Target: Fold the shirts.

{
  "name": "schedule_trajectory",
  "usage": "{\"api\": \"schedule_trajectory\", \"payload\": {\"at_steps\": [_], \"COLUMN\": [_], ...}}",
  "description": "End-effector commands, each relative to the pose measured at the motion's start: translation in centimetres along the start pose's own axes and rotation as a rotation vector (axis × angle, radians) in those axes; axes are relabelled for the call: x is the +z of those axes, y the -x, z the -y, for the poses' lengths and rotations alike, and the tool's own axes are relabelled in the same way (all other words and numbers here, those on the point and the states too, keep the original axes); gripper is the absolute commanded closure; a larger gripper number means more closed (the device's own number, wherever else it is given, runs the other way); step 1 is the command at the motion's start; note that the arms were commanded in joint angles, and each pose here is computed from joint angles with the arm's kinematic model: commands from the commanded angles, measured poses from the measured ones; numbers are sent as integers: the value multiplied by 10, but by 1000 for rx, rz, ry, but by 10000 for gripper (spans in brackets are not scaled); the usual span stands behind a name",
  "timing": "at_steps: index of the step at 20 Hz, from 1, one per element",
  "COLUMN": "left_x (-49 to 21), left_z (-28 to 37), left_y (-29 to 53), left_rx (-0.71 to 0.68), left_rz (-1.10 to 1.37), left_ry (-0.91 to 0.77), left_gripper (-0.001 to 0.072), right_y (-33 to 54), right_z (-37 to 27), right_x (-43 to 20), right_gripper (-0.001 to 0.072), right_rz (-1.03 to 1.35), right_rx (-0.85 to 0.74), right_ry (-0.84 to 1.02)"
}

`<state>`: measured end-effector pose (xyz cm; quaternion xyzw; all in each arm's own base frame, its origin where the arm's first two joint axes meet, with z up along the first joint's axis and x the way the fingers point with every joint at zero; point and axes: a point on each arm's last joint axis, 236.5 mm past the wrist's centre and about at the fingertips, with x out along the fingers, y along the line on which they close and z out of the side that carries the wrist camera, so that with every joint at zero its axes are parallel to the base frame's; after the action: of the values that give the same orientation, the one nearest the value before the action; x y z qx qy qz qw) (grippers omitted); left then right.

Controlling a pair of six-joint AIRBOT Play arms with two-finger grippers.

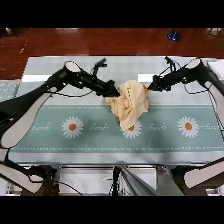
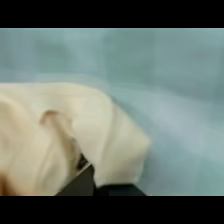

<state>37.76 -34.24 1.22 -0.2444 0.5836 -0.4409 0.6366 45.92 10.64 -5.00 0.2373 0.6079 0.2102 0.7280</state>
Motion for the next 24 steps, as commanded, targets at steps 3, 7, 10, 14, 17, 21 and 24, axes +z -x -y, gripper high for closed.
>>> {"api": "schedule_trajectory", "payload": {"at_steps": [3,7,10,14,17,21,24], "left_x": [37,12,-32,-96,-135,-178,-198], "left_z": [60,153,222,279,297,287,243], "left_y": [150,269,319,364,376,372,352], "left_rx": [110,188,245,399,434,500,548], "left_rz": [310,594,760,947,1013,976,827], "left_ry": [-224,-434,-603,-792,-798,-743,-563], "left_gripper": [687,687,687,687,687,687,687], "right_y": [170,304,357,416,447,447,417], "right_z": [-57,-120,-173,-236,-269,-263,-212], "right_x": [31,7,-35,-86,-115,-145,-160], "right_gripper": [690,690,691,691,691,690,690], "right_rz": [399,742,889,1065,1147,1060,857], "right_rx": [-87,-157,-166,-165,-139,-220,-342], "right_ry": [205,338,448,581,609,568,436]}}
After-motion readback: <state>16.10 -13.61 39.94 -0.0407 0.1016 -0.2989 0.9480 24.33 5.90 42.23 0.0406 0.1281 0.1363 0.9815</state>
